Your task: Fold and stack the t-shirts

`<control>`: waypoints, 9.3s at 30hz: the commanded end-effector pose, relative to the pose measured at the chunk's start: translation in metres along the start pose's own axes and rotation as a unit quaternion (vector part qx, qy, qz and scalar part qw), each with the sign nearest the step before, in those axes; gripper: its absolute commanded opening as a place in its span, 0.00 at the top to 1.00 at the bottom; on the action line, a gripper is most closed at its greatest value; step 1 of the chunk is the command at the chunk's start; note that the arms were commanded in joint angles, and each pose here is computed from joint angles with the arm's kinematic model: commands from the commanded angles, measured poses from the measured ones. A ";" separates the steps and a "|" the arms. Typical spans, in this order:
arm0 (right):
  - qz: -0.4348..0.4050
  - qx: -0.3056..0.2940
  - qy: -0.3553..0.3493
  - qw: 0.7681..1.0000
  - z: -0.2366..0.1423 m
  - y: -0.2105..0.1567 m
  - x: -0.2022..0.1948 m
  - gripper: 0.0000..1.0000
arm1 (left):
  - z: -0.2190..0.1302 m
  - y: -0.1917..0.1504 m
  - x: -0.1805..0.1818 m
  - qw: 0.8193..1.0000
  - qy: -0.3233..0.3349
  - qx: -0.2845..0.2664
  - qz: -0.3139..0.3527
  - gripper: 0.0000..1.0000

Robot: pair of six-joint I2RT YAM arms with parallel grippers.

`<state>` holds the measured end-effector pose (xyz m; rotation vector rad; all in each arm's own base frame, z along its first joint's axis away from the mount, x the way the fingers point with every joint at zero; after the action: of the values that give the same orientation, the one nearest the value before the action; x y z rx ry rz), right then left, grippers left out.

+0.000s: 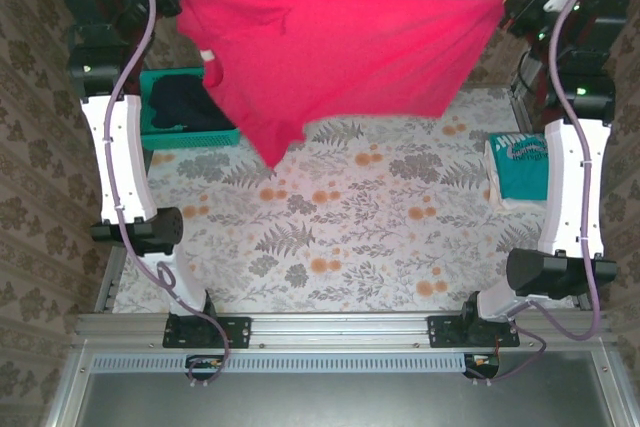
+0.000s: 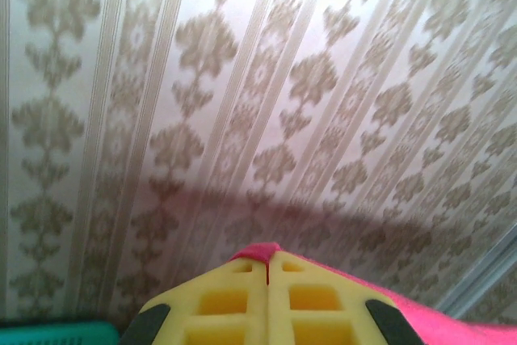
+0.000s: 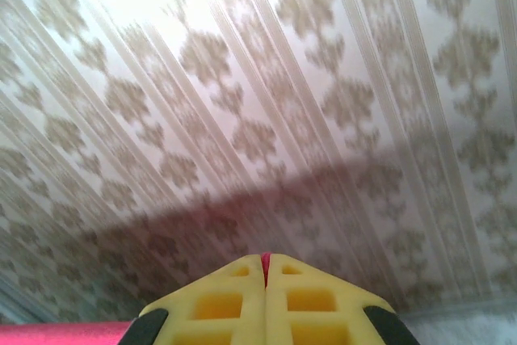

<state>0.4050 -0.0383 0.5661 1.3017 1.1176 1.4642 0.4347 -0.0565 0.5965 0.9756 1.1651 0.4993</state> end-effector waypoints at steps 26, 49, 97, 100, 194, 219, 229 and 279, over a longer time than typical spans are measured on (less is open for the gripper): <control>0.273 0.423 -0.177 0.846 -0.184 -0.460 -0.075 1.00 | -0.143 -0.434 0.170 0.863 0.207 0.388 -0.250 1.00; 0.176 0.438 -0.208 0.857 -0.196 -0.424 -0.083 0.61 | -0.172 -0.438 0.182 0.821 0.298 0.418 -0.249 0.84; 0.158 0.446 -0.130 0.871 -0.004 -0.450 -0.093 0.14 | -0.013 -0.425 0.174 0.885 0.252 0.368 -0.133 0.00; 0.154 0.431 -0.115 0.881 -0.012 -0.433 -0.085 0.14 | -0.042 -0.419 0.170 0.883 0.261 0.367 -0.137 0.00; 0.189 0.549 -0.307 0.754 -0.196 -0.505 -0.097 0.64 | -0.170 -0.484 0.195 0.802 0.280 0.389 -0.357 0.75; 0.194 0.525 -0.312 0.768 -0.201 -0.489 -0.094 1.00 | -0.176 -0.484 0.192 0.804 0.287 0.388 -0.348 1.00; 0.180 0.453 -0.332 0.808 -0.223 -0.436 -0.089 1.00 | -0.181 -0.444 0.177 0.825 0.281 0.363 -0.330 1.00; 0.103 0.498 -0.287 0.812 -0.099 -0.400 -0.119 1.00 | -0.054 -0.398 0.177 0.814 0.255 0.447 -0.268 1.00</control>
<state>0.3347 -0.0655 0.1329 2.4621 1.3741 0.4086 0.4015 -0.1055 0.1560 1.2190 2.1851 -0.3258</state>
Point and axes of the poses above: each hand's point on the last joint's axis, 136 mm out from that joint toward the fingers, its own z axis out along the fingers, its own x axis along the line the jaws close on, y = z × x, the point moved 3 cm from there along -z, back along the fingers, and after that the axes turned 12 degrees about -z, right-handed, at the moved point
